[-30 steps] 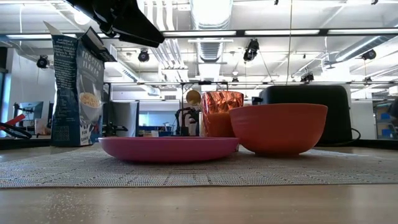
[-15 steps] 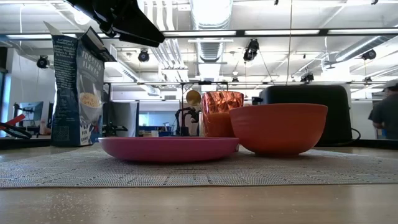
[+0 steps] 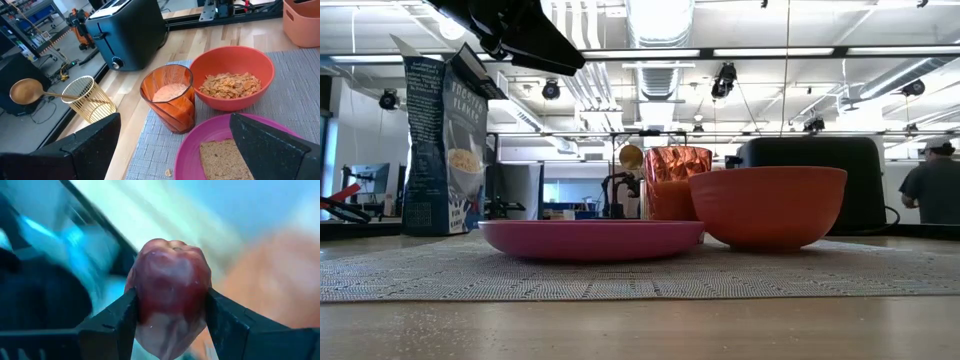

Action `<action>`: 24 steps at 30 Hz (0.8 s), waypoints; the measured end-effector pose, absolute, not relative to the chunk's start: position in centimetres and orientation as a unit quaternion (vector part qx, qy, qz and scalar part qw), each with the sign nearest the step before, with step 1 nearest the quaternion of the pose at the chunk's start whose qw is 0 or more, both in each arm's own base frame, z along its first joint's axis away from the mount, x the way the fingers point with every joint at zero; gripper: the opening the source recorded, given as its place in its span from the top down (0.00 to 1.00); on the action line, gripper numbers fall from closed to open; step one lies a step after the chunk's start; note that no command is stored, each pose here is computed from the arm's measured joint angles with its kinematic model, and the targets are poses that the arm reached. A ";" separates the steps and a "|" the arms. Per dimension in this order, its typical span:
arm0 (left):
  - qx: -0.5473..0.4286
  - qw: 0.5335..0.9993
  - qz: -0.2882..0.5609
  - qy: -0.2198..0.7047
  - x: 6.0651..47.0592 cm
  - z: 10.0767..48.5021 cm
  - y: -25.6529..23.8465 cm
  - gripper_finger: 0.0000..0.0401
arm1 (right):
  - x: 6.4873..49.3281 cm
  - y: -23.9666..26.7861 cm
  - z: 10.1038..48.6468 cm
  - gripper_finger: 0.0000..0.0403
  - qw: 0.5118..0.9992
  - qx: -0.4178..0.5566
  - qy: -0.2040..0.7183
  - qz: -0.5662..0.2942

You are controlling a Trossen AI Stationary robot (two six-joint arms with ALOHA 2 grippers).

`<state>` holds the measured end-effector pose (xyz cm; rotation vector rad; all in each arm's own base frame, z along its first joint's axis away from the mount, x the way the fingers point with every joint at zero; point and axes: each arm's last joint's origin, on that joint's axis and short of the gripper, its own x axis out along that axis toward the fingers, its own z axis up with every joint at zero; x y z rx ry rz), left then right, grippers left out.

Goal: Arrange a breakfast setting
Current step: Put the red apple on the gray table mat to the top left of the pink plate

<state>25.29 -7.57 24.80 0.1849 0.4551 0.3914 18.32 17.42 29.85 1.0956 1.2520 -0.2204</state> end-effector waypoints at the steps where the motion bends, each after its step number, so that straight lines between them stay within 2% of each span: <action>1: 0.091 0.951 0.192 0.224 25.3 24.8 -7.6 0.11 | 18.5 17.2 30.3 0.54 0.700 0.477 0.522 -0.101; 6: 0.104 0.950 0.190 0.224 25.3 24.8 -7.6 0.11 | 20.2 15.8 31.5 0.54 0.839 0.371 0.370 -0.148; 9: 0.109 0.951 0.191 0.216 25.4 25.0 -7.6 0.11 | 21.7 14.8 31.1 0.54 0.887 0.283 0.295 -0.215; 12: 0.105 0.954 0.192 0.205 25.5 25.2 -7.6 0.11 | 23.4 13.6 30.5 0.54 0.905 0.210 0.242 -0.279; 15: 0.093 0.956 0.193 0.198 25.6 25.4 -7.7 0.11 | 25.6 12.6 30.1 0.54 0.915 0.159 0.215 -0.304; 20: 0.058 0.967 0.188 0.162 25.9 25.9 -7.9 0.11 | 29.8 11.8 29.7 0.54 0.939 0.092 0.194 -0.267; 24: 0.064 0.980 0.113 0.148 26.4 26.1 -8.7 0.11 | 32.0 11.4 29.9 0.54 0.956 0.050 0.178 -0.226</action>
